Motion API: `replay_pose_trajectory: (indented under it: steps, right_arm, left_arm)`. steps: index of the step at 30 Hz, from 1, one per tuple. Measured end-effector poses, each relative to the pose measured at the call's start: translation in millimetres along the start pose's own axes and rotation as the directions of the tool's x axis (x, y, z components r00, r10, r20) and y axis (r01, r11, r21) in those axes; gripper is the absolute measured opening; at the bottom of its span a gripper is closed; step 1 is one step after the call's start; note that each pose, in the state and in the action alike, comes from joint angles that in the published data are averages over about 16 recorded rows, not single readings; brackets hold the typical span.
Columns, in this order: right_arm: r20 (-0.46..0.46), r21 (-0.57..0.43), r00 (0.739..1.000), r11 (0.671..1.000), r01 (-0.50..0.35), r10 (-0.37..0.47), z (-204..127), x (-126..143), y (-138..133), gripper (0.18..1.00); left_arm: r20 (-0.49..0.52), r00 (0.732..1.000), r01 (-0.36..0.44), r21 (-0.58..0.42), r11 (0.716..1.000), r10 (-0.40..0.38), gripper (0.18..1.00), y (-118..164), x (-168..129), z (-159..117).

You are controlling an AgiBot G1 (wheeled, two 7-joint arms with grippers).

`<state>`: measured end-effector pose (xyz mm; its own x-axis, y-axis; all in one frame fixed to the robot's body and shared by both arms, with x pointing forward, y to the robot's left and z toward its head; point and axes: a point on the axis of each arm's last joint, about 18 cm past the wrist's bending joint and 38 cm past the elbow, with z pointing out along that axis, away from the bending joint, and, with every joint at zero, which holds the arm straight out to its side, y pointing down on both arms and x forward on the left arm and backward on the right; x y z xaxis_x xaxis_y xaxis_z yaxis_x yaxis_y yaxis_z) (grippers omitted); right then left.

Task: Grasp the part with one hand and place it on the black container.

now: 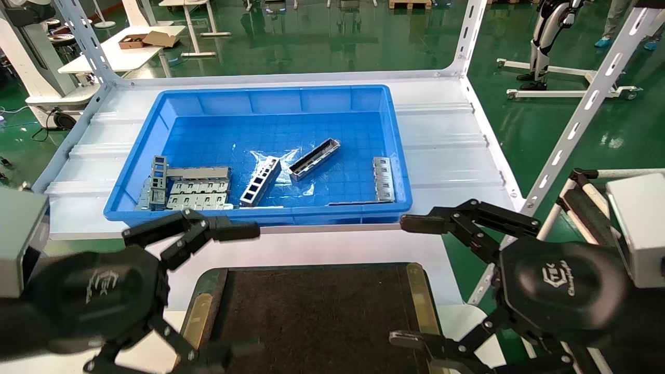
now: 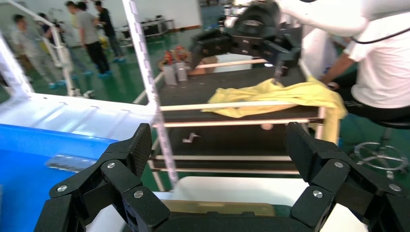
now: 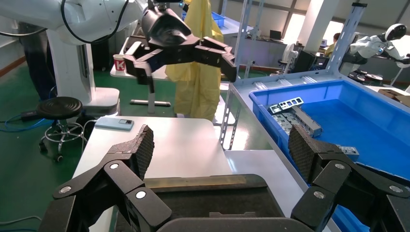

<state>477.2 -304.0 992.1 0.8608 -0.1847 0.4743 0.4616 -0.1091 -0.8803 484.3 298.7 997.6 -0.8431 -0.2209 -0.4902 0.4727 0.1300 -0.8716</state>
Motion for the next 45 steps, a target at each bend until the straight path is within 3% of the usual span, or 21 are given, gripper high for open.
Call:
replay_pose_trajectory:
  steps: [7,15,31,38,45]
  right_arm:
    - [0.0,0.0,1.0,1.0,0.0,0.0,0.0,0.0,0.0,1.001]
    - [0.0,0.0,1.0,1.0,0.0,0.0,0.0,0.0,0.0,1.001]
    - [0.0,0.0,1.0,1.0,0.0,0.0,0.0,0.0,0.0,1.001]
    - [0.0,0.0,1.0,1.0,0.0,0.0,0.0,0.0,0.0,1.001]
    - [0.0,0.0,1.0,1.0,0.0,0.0,0.0,0.0,0.0,0.994]
  left_arm:
    - [0.086,0.996,-0.023,-0.045,0.999,0.027,1.001,7.8,-22.5,14.4]
    - [0.225,0.972,-0.039,-0.122,0.992,0.066,1.001,31.9,-73.3,48.7]
    - [0.488,0.867,0.041,-0.264,0.964,0.097,1.001,81.0,-194.4,140.4]
    - [0.558,0.826,0.106,-0.296,0.949,0.081,1.001,98.1,-216.7,167.2]
    - [0.591,0.804,0.15,-0.313,0.938,0.069,0.995,111.7,-222.0,177.8]
